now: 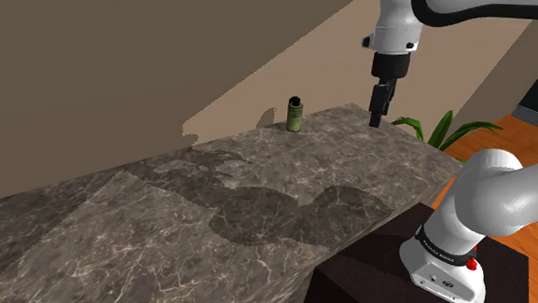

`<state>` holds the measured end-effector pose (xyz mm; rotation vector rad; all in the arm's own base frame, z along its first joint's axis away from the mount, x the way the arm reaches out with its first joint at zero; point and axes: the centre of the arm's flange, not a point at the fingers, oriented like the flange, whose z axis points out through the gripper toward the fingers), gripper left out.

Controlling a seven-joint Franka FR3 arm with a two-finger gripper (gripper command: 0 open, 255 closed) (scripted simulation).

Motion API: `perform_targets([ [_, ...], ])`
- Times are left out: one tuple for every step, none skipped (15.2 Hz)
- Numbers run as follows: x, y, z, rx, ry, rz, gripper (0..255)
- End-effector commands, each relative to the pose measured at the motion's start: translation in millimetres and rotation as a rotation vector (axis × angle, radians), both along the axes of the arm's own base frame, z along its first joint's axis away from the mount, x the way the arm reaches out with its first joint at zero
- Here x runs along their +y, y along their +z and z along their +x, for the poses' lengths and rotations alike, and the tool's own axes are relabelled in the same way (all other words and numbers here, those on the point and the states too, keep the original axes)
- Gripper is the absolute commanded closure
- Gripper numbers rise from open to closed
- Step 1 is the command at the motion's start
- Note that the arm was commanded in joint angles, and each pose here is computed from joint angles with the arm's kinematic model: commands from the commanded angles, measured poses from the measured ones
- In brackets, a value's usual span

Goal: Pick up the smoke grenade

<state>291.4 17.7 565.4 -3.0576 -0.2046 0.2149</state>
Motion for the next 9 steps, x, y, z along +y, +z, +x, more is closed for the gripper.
perform_targets([
  [0,0,0,0.0,0.0,0.0,0],
  [-5,-5,10,-0.006,0.0,-0.002,0],
  [-10,-9,20,-0.012,0.001,-0.005,0],
  [-16,-14,30,-0.018,0.001,-0.007,0],
  [-21,-18,40,-0.024,0.002,-0.009,0],
  [-26,-23,50,-0.03,0.002,-0.011,0],
  [-31,-27,61,-0.036,0.002,-0.014,0],
  [-37,-32,71,-0.042,0.003,-0.016,0],
  [-42,-36,81,-0.048,0.003,-0.018,0],
])
